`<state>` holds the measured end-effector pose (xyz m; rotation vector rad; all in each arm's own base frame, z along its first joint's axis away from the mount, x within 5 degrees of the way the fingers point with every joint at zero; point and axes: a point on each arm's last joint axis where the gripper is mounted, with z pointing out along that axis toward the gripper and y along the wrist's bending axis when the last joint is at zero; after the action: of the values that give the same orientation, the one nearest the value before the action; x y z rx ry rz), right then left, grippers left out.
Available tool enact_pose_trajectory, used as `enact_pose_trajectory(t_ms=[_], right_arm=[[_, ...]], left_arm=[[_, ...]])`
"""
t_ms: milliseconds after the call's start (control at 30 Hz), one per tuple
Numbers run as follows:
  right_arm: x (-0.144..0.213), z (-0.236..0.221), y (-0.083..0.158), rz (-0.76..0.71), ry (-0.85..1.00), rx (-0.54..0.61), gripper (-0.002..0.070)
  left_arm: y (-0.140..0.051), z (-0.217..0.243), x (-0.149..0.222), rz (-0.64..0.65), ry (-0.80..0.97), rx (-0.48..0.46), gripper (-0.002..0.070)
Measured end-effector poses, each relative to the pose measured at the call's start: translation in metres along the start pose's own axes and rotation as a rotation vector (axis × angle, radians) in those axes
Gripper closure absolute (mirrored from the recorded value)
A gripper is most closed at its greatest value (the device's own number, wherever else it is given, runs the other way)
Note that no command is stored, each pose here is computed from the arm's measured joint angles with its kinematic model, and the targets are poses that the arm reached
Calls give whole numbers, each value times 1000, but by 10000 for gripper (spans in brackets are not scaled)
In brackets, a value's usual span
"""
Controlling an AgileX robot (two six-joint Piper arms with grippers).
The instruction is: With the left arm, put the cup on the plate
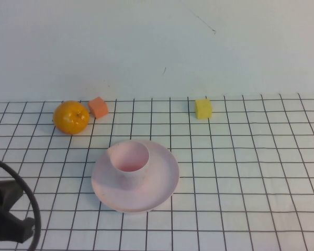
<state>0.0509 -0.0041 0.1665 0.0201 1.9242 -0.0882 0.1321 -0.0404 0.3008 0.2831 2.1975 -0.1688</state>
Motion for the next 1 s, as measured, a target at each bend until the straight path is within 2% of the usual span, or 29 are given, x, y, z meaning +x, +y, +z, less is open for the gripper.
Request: enact_pose_trajectory(t_ms=[233,433,567,767,1000], right_arm=[[0,0,0,0,0,0,678],[0,0,0,0,0,0,678],[0,0,0,0,0,0,678],[0,0,0,0,0,0,678],[0,0,0,0,0,0,678]], left_arm=[[0,-9,16,6,17,6,676],[6,-45,30,-29,-192,-29,676],[11,-55,46,-63,-366,-85,676],[16,-36,80,-103,-594,-149,676],[20,-2,131,-218,-592,-183,677]])
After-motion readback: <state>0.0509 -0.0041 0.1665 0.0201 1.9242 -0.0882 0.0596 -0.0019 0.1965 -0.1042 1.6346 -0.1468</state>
